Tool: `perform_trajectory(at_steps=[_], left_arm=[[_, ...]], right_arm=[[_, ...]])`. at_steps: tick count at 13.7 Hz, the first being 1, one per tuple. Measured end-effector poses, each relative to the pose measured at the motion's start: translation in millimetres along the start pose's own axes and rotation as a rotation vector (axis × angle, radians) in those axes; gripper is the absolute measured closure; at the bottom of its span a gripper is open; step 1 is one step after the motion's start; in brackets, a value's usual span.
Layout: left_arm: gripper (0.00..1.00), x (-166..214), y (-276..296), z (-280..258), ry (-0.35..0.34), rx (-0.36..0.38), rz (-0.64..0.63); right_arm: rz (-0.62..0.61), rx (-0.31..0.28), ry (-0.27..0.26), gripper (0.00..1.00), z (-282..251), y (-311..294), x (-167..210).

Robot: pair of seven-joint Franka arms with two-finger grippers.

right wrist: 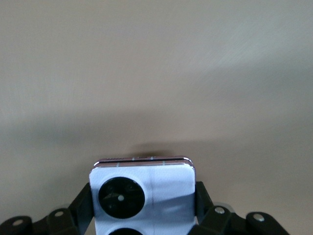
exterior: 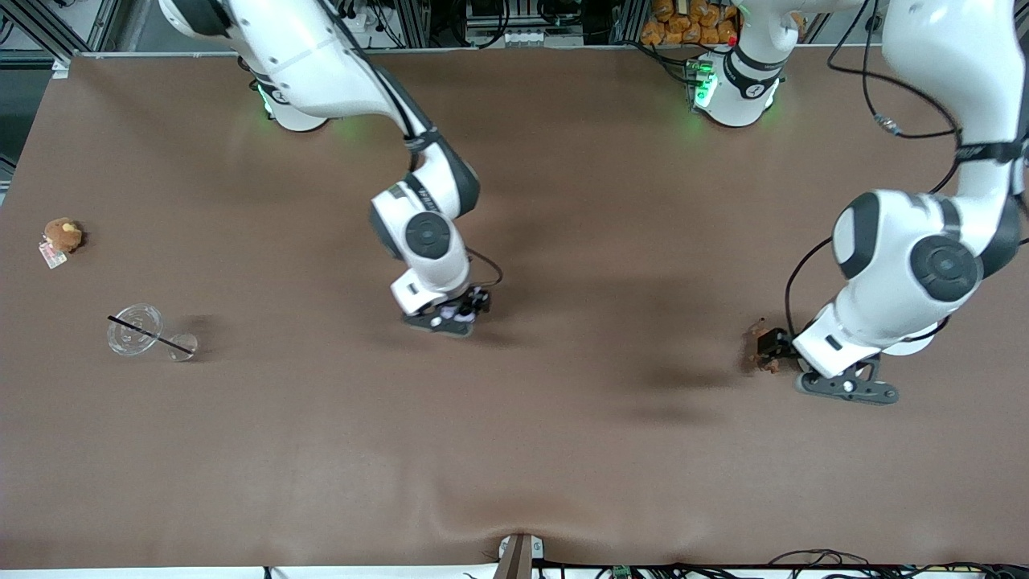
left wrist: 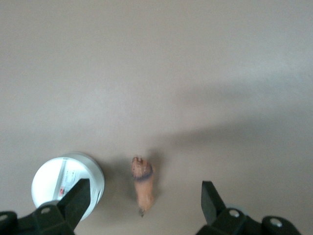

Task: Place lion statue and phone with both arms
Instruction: 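Lower the lion beside the white cup and open the left gripper, then carry the phone toward the glass cup while the left gripper withdraws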

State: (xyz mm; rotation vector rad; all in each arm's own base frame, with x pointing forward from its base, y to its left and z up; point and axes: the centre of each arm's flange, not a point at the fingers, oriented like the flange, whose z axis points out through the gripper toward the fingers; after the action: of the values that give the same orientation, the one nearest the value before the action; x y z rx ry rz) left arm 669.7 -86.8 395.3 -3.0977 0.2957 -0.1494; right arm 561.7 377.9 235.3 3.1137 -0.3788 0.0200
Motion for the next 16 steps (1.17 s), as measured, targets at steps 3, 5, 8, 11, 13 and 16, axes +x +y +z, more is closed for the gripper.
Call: perform_trajectory(at_steps=[3, 5, 8, 11, 13, 16], left_arm=[[0.00, -4.9, -3.1, -62.1, 0.002, 0.011, -0.006], [0.00, -13.1, -7.9, -92.1, -0.001, 0.017, -0.015], [0.00, -28.8, -13.4, -133.0, -0.033, 0.024, -0.028], [0.00, -49.8, -21.6, -178.1, -0.059, 0.022, -0.052], [0.00, -65.3, -21.3, -204.4, -0.070, 0.024, -0.057], [0.00, -92.4, -23.2, -245.3, -0.078, 0.031, -0.068]], right_arm=[[-0.003, 0.013, 0.021, 0.16, -75.4, 76.8, 70.9], [-0.030, 0.012, 0.026, 0.16, -88.7, 137.4, 111.7], [-0.047, -0.002, 0.014, 0.16, -74.2, 227.5, 157.8], [-0.052, -0.011, -0.001, 0.16, -55.2, 308.5, 188.1], [-0.060, -0.017, -0.017, 0.16, -33.5, 335.6, 195.7], [-0.129, -0.021, -0.020, 0.16, 12.5, 372.5, 205.2]])
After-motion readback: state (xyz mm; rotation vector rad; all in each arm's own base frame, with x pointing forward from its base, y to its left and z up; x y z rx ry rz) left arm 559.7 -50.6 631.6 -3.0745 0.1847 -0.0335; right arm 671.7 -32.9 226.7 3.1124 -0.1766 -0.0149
